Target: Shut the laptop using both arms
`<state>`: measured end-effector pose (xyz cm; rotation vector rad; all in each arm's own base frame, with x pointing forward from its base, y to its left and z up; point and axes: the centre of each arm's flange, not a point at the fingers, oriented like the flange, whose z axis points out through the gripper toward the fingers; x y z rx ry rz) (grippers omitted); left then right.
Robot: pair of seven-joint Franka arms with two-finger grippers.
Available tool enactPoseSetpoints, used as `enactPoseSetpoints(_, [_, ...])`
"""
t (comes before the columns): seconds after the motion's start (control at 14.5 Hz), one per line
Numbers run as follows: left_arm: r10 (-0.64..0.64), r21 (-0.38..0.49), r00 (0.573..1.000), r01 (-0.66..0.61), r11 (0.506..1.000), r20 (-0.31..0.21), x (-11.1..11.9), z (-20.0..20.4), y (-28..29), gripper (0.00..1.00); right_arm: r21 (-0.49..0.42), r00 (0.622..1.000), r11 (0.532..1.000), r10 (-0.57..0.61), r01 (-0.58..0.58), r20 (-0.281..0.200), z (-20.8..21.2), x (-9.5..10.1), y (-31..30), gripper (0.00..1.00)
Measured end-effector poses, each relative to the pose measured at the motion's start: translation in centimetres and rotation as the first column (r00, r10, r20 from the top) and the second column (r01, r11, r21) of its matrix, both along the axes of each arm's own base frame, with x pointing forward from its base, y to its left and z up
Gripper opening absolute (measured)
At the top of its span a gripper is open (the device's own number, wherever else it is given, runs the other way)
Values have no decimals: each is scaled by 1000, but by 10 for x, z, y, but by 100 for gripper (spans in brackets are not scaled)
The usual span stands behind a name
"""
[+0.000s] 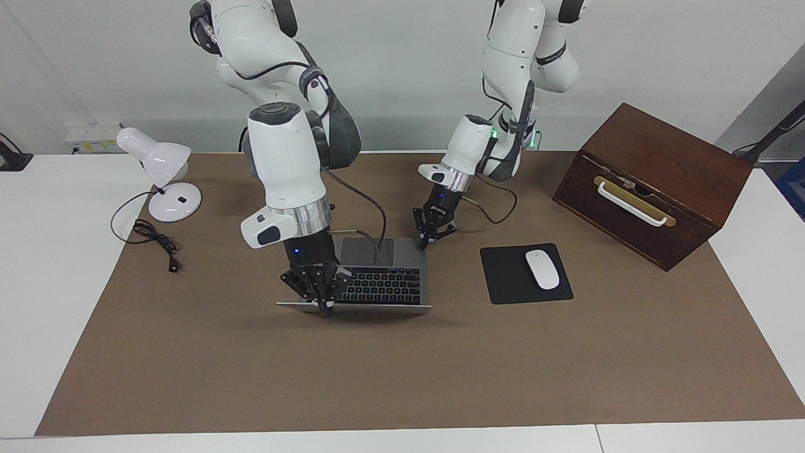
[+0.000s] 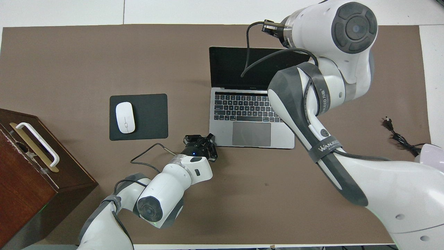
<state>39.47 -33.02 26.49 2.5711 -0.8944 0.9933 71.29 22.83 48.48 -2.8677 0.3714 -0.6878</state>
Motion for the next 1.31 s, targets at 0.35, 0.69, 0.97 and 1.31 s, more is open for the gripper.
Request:
enactPoseSetpoints(0.35, [0, 0, 1000, 0, 1000, 0, 0, 0, 0, 1, 9, 1000, 1000, 18, -18, 7, -31, 11, 15, 1])
enactPoseSetpoints(0.69, [0, 0, 1000, 0, 1000, 0, 0, 0, 0, 1, 9, 997, 997, 70, -70, -11, -26, -3, 55, 1])
enactPoseSetpoints(0.97, [0, 0, 1000, 0, 1000, 0, 0, 0, 0, 1, 43, 997, 997, 66, -64, -39, -26, -5, 58, 1])
enactPoseSetpoints(1.31, [-1, 1, 1000, 1, 1000, 0, 0, 0, 0, 1, 20, 990, 998, 69, -67, -123, -27, -11, 60, 1])
